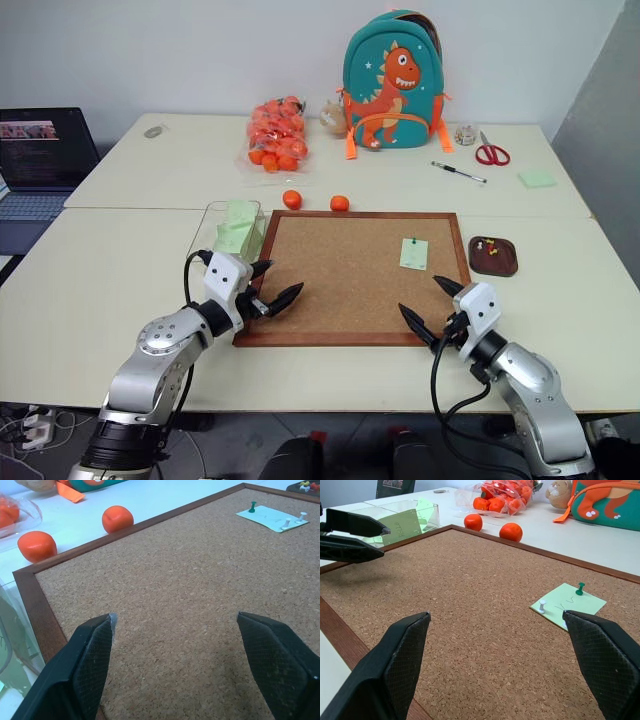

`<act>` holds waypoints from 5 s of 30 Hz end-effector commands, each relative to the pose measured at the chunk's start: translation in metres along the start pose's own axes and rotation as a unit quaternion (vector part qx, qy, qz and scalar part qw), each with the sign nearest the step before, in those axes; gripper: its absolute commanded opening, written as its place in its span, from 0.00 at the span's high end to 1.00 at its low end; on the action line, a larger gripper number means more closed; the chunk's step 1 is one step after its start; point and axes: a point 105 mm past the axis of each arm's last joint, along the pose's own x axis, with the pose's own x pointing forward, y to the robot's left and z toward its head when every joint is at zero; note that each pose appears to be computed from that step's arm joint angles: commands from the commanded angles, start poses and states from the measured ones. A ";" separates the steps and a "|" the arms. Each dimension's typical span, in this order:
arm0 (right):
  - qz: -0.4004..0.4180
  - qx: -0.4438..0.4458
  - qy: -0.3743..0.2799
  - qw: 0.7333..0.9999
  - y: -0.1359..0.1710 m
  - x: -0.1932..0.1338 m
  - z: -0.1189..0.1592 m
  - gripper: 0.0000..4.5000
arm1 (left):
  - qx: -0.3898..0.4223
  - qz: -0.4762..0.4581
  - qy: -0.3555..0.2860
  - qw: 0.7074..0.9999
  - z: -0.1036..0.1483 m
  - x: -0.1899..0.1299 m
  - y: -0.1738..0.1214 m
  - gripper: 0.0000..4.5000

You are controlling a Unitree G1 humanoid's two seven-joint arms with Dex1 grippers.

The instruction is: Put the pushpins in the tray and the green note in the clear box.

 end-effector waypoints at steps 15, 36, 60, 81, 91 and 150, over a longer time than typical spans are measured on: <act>0.000 -0.005 -0.010 1.000 -0.001 0.000 0.005 0.00 | 0.001 -0.036 -0.054 0.998 0.029 -0.002 -0.003 0.10; -0.008 -0.005 -0.012 1.000 0.000 -0.002 0.006 0.00 | 0.023 -0.117 -0.047 0.992 0.038 0.018 -0.016 0.24; -0.031 0.020 -0.001 0.999 -0.011 0.031 0.012 0.00 | 0.033 -0.163 0.048 0.985 -0.024 0.057 -0.024 0.99; -0.139 0.042 0.063 0.987 -0.097 0.110 0.020 0.00 | 0.030 -0.188 0.052 0.980 -0.028 0.056 -0.036 0.99; -0.134 0.054 0.080 0.986 -0.095 0.120 0.006 0.28 | 0.031 -0.196 0.053 0.979 -0.028 0.055 -0.040 1.00; -0.292 0.025 0.097 0.951 -0.170 -0.001 0.011 0.99 | 0.027 -0.209 0.067 0.975 -0.036 0.052 -0.052 1.00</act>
